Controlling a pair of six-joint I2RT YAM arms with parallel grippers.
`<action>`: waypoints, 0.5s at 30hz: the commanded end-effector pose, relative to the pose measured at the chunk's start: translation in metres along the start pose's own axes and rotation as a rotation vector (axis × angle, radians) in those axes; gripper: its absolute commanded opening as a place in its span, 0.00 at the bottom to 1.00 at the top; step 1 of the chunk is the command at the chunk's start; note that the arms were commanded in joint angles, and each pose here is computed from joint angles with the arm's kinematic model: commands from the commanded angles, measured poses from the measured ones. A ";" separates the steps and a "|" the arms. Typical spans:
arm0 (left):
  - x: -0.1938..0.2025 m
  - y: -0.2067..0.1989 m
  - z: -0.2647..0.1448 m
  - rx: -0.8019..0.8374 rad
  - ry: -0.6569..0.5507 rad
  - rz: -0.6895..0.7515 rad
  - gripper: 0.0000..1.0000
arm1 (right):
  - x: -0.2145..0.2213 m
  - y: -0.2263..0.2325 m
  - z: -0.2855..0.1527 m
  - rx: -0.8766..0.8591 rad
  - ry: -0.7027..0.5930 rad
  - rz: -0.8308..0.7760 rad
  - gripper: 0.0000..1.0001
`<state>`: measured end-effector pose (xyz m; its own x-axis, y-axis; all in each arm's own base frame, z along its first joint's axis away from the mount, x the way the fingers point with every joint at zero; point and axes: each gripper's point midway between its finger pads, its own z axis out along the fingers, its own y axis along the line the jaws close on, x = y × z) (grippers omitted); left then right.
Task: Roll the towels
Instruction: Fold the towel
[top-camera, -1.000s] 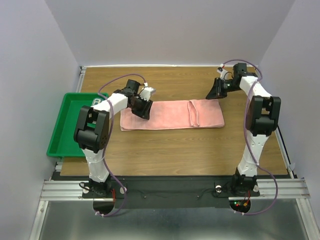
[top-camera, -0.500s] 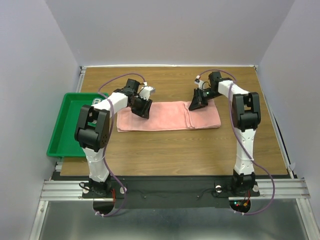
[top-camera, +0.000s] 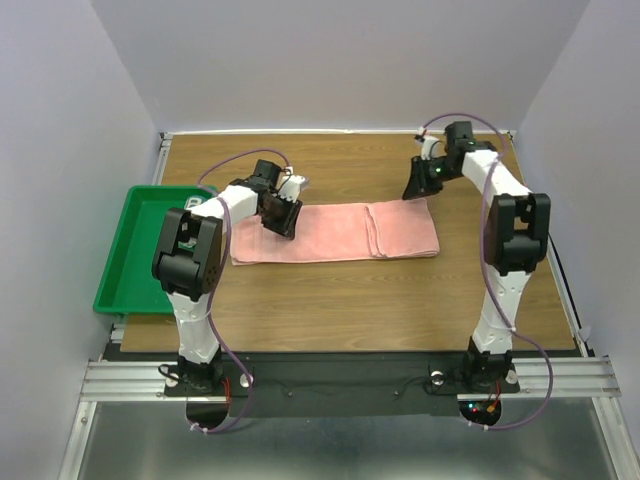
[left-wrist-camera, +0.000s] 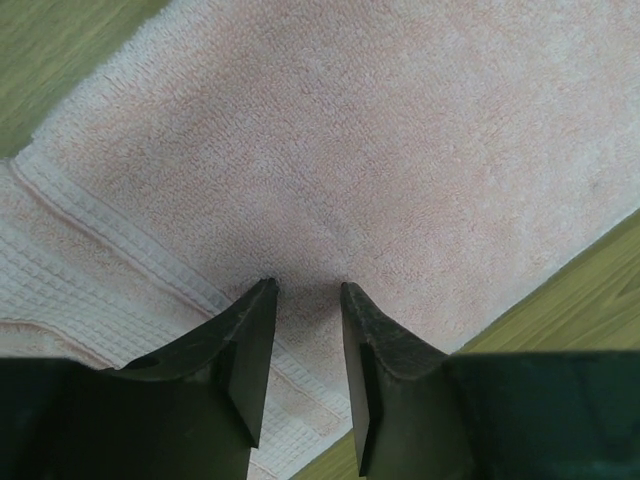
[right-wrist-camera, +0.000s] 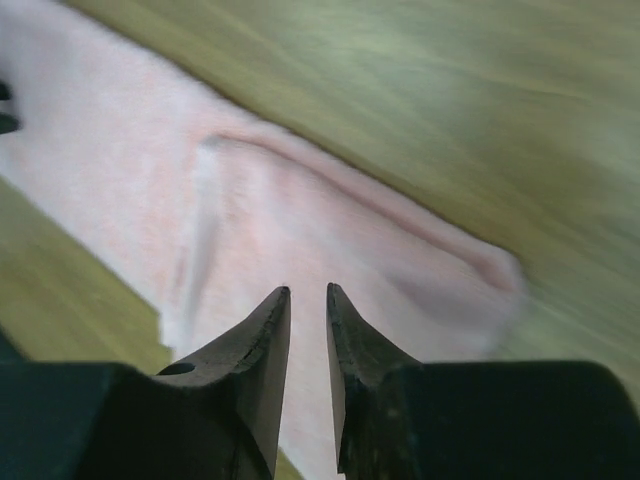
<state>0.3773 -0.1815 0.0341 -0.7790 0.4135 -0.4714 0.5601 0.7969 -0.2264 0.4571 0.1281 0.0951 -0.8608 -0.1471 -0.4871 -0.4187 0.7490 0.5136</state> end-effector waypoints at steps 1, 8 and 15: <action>-0.009 0.012 0.000 -0.059 -0.001 -0.013 0.42 | 0.016 -0.051 -0.031 0.250 0.055 -0.147 0.24; -0.028 0.024 0.019 -0.069 0.020 -0.010 0.40 | 0.059 -0.086 -0.007 0.297 0.194 -0.146 0.20; -0.082 0.050 0.041 -0.113 -0.030 0.078 0.40 | 0.135 -0.059 0.000 0.185 0.323 -0.048 0.18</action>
<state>0.4479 -0.1943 0.0319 -0.7630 0.4213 -0.4902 0.5554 0.8153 -0.1638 0.4358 0.0580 0.0295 -0.8464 -0.3220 -0.4241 -0.4532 0.8538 0.2562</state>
